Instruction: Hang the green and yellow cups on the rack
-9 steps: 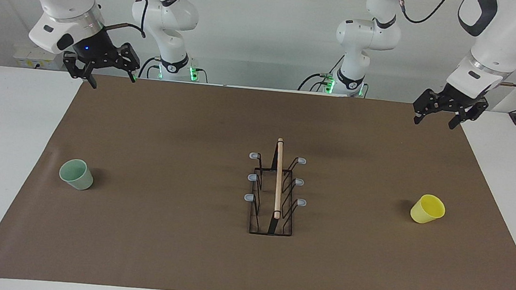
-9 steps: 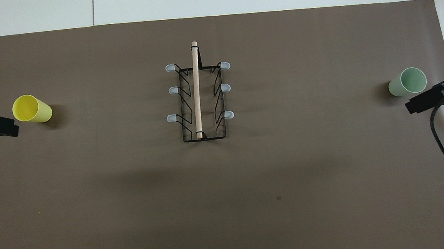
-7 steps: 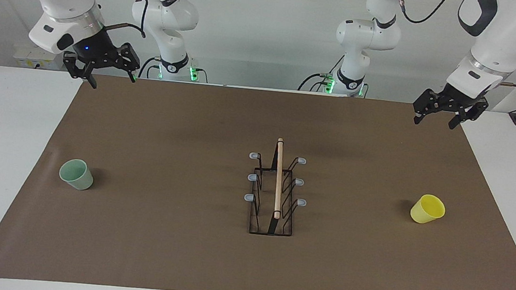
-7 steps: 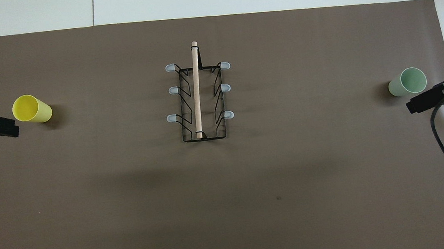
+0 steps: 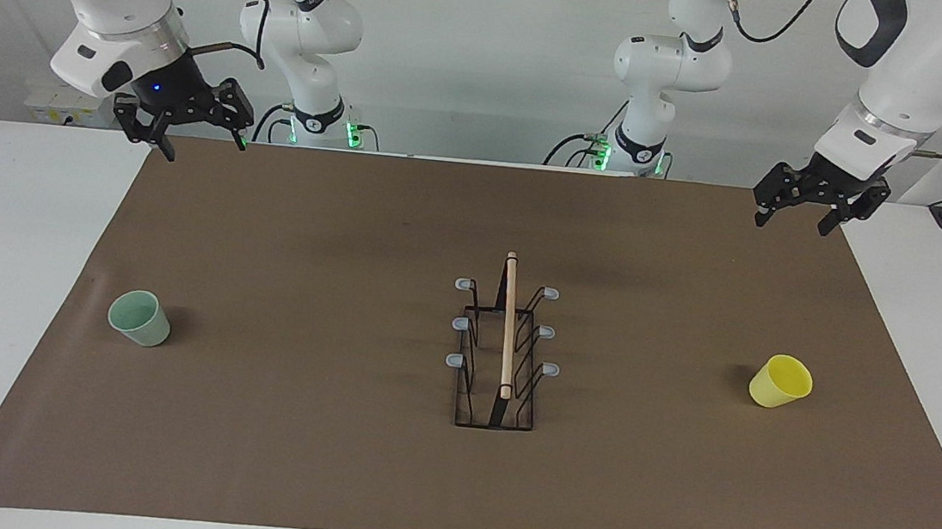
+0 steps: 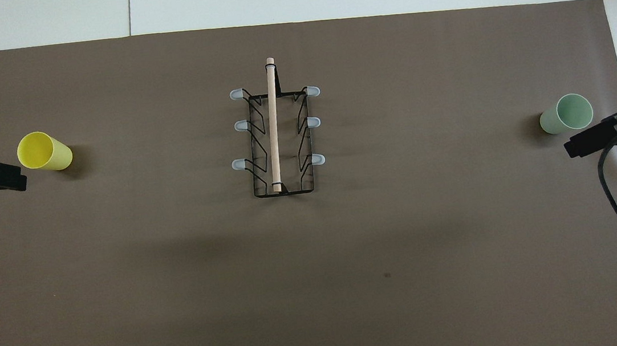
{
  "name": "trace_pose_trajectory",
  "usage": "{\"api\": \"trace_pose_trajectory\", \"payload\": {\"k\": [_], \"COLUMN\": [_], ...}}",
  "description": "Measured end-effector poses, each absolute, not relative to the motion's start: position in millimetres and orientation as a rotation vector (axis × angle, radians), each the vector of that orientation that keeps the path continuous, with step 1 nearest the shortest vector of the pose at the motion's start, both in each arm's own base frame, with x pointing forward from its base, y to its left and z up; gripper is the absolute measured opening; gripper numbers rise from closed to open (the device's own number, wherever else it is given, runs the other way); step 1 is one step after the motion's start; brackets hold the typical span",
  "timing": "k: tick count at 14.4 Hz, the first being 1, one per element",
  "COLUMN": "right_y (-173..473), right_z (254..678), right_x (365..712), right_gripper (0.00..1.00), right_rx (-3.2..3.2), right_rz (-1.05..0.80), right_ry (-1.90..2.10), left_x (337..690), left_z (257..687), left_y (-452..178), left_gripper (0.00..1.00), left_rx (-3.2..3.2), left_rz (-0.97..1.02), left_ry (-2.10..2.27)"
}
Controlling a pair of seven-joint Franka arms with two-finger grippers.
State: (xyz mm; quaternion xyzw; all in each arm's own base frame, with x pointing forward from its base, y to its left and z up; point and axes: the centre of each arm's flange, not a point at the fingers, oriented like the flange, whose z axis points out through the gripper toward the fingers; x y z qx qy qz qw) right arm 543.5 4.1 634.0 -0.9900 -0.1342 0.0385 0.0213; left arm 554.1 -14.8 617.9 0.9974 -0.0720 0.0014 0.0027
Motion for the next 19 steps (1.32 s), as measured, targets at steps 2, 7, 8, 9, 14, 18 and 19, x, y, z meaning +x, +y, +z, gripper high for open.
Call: {"api": "trace_pose_trajectory", "payload": {"k": [2, 7, 8, 9, 14, 18, 19], "right_y": [4.0, 4.0, 4.0, 4.2, 4.3, 4.3, 4.3], "right_z": [634.0, 632.5, 632.5, 632.4, 631.9, 631.5, 631.2], "right_x": [543.5, 543.6, 543.6, 543.6, 543.5, 543.5, 543.7], "right_gripper": [1.0, 1.0, 1.0, 1.0, 1.0, 1.0, 1.0], "right_rx": [-3.069, -3.068, -3.068, -3.068, -3.068, -3.068, -3.068], "right_rz": [0.119, 0.124, 0.125, 0.125, 0.126, 0.128, 0.127], "right_ry": [-0.416, -0.415, -0.416, -0.416, -0.416, -0.416, -0.416], "left_x": [554.4, 560.4, 563.1, 567.0, 609.3, 647.1, 653.9], "left_z": [618.4, 616.3, 612.2, 607.0, 575.1, 544.9, 536.3], "left_y": [-14.8, -14.9, -15.1, -14.8, 25.7, 53.6, 58.5], "left_gripper": [1.0, 1.0, 1.0, 1.0, 1.0, 1.0, 1.0], "left_rx": [3.128, 3.129, 3.129, 3.128, 3.07, 3.032, 3.014], "left_rz": [0.01, 0.054, 0.048, 0.043, 0.014, -0.008, -0.019], "left_ry": [-0.226, -0.225, -0.224, -0.22, -0.052, 0.17, 0.247]}}
